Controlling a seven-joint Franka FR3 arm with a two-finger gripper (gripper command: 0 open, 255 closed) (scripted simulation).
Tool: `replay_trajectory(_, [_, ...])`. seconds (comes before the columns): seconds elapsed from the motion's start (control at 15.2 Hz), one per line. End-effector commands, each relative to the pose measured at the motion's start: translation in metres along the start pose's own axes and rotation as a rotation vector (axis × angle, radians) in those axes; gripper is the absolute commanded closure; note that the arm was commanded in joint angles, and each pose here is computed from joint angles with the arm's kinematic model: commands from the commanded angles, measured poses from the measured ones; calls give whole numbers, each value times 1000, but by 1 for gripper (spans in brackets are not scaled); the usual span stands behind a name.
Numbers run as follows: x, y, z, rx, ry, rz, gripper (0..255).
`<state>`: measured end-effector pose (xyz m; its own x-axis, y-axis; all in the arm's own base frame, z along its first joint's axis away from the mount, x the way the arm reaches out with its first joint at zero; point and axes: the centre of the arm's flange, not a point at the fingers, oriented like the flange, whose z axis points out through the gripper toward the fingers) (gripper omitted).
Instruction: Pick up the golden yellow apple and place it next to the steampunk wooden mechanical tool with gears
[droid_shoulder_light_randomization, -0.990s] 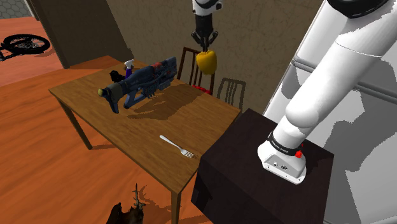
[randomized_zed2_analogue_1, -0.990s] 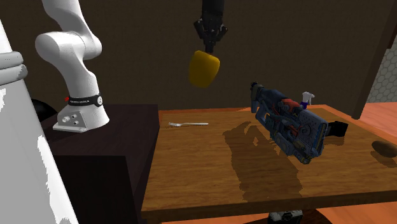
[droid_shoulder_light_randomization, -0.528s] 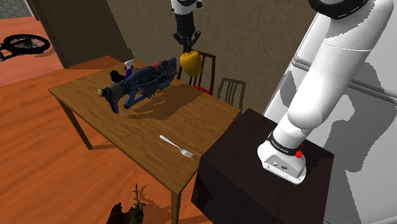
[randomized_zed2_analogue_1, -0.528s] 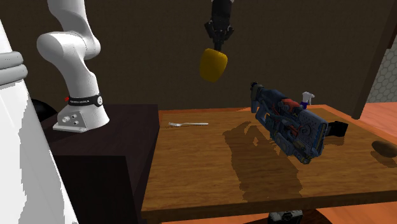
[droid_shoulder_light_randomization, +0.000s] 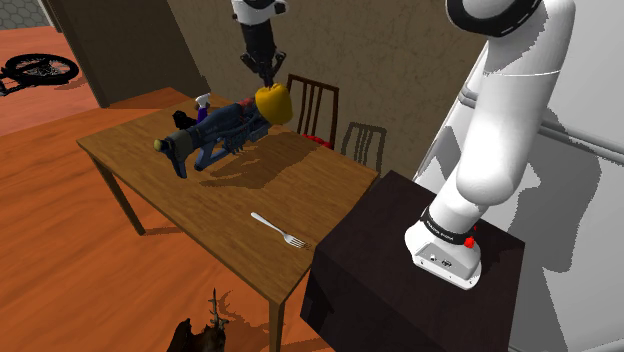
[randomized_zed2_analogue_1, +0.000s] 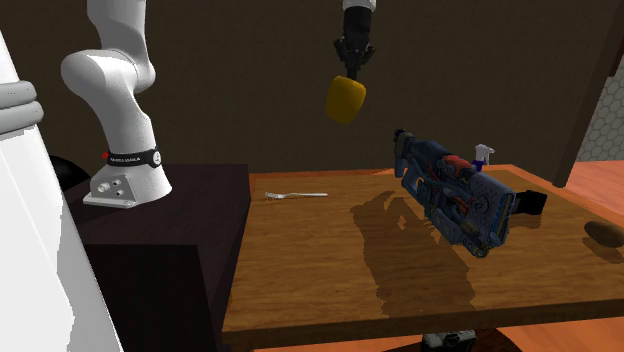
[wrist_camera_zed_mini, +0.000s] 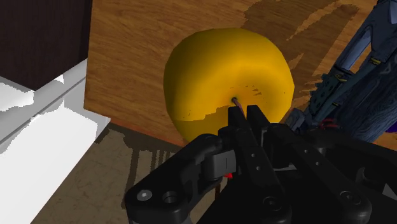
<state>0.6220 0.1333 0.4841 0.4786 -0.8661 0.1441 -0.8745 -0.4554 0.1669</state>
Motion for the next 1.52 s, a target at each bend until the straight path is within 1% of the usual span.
replay_trajectory(0.0, [-4, -7, 6, 0, 0, 1, 255])
replay_trajectory(1.45, [-21, -26, 119, 0, 0, 1, 255])
